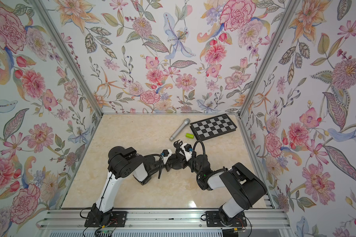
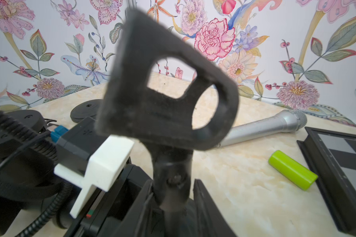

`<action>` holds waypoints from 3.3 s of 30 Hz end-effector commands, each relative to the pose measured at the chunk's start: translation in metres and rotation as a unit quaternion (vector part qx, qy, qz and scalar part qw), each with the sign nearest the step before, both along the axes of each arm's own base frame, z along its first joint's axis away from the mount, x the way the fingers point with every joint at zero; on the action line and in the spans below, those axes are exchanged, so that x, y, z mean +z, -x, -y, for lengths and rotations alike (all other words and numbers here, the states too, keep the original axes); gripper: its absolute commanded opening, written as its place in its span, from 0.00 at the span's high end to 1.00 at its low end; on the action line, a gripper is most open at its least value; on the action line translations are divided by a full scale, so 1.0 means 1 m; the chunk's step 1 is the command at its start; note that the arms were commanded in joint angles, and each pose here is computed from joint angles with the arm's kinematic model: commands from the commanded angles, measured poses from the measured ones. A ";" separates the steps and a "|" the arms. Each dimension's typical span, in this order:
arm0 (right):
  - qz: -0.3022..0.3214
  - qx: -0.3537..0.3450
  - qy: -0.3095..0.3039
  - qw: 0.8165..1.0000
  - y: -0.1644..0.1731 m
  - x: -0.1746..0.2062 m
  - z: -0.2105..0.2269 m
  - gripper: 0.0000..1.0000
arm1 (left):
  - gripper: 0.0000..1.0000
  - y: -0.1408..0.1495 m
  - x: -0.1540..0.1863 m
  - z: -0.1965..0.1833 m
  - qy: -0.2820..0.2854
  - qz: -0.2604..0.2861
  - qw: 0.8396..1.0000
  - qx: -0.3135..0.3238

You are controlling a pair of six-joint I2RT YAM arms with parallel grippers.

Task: Assemble a microphone stand
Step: Screw the microphone stand pole into the microphone stand base.

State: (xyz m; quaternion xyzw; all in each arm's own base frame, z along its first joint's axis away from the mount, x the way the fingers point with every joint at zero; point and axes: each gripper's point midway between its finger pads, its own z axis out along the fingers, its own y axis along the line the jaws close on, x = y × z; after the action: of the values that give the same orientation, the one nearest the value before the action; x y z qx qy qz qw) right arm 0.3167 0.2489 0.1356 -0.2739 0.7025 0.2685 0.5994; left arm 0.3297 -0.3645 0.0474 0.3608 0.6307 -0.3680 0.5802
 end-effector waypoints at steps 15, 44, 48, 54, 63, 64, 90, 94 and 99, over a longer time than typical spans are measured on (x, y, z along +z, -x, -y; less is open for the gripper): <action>-0.011 0.206 0.008 0.978 0.002 0.028 -0.016 0.52 | 0.65 -0.008 -0.007 -0.028 0.022 0.035 0.998 0.057; 0.007 -0.043 -0.011 0.999 0.030 0.004 -0.016 0.42 | 0.65 -0.007 -0.004 -0.032 0.020 0.035 0.997 0.067; 0.057 0.105 -0.004 0.993 0.052 0.027 -0.017 0.40 | 0.64 -0.006 -0.001 -0.032 0.020 0.040 0.997 0.065; 0.058 0.191 -0.002 0.980 0.041 0.035 -0.015 0.42 | 0.64 -0.006 -0.002 -0.030 0.021 0.038 0.997 0.061; 0.043 0.211 -0.003 0.977 0.001 0.036 -0.027 0.47 | 0.64 -0.003 0.001 -0.031 0.019 0.042 0.997 0.057; 0.042 0.209 -0.003 0.977 -0.001 0.035 -0.027 0.50 | 0.64 -0.003 0.001 -0.031 0.019 0.043 0.997 0.058; -0.037 -0.129 0.032 0.990 0.020 -0.042 -0.019 0.86 | 0.65 -0.007 -0.002 -0.033 0.023 0.034 0.997 0.070; -0.034 0.004 0.018 0.999 0.029 -0.025 -0.033 0.63 | 0.65 -0.007 -0.001 -0.033 0.021 0.037 0.997 0.071; -0.049 0.145 0.036 0.988 0.039 -0.016 -0.034 0.56 | 0.65 -0.005 0.000 -0.031 0.021 0.039 0.997 0.065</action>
State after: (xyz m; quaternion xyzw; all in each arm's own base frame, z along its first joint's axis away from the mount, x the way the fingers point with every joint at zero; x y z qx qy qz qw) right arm 0.3091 0.2620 0.1181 -0.2789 0.7249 0.2563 0.5754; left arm 0.3276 -0.3581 0.0453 0.3565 0.6393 -0.3589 0.5792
